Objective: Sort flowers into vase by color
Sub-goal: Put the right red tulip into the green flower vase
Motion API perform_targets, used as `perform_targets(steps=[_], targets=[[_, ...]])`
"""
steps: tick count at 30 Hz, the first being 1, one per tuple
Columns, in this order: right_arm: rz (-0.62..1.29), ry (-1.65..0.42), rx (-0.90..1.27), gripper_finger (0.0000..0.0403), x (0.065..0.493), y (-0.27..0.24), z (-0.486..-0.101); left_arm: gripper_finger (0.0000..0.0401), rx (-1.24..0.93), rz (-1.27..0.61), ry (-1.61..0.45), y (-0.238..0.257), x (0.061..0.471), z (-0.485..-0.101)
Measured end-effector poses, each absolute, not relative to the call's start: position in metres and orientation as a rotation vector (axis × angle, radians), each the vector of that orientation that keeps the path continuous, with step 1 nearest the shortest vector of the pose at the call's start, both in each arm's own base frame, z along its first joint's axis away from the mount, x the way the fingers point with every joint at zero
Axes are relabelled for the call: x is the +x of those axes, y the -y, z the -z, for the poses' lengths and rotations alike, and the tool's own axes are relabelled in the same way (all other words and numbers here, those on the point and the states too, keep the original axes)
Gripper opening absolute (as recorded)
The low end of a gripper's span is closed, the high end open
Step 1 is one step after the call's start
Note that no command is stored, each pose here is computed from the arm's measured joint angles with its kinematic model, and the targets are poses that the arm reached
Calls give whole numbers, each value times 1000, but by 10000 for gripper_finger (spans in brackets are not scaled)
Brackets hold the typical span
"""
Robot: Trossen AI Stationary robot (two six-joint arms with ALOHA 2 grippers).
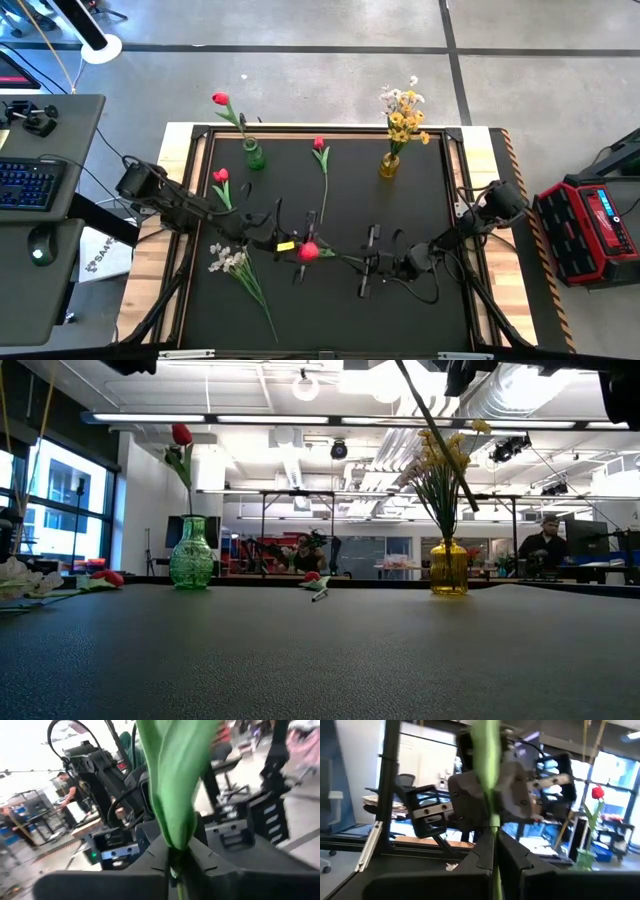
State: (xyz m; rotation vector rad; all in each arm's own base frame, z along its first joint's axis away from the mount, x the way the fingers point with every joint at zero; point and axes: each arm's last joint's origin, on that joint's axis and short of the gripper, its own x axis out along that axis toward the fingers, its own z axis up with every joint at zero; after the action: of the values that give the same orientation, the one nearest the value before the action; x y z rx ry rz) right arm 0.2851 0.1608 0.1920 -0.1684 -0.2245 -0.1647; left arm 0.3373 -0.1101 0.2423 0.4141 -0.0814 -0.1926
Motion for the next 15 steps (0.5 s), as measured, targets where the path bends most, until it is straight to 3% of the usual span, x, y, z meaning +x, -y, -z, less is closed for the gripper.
perform_targets(steps=[4, 10, 15], targets=[[363, 149, -130, 27, 281, -160, -189, 9, 467, 78, -34, 111, 331, -242], [725, 21, -116, 132, 257, -166, -205, 4, 523, -210, -274, 105, 294, -268], [765, 1, -99, 197, 247, -172, -214, 2, 463, -603, -392, 65, 245, -300]])
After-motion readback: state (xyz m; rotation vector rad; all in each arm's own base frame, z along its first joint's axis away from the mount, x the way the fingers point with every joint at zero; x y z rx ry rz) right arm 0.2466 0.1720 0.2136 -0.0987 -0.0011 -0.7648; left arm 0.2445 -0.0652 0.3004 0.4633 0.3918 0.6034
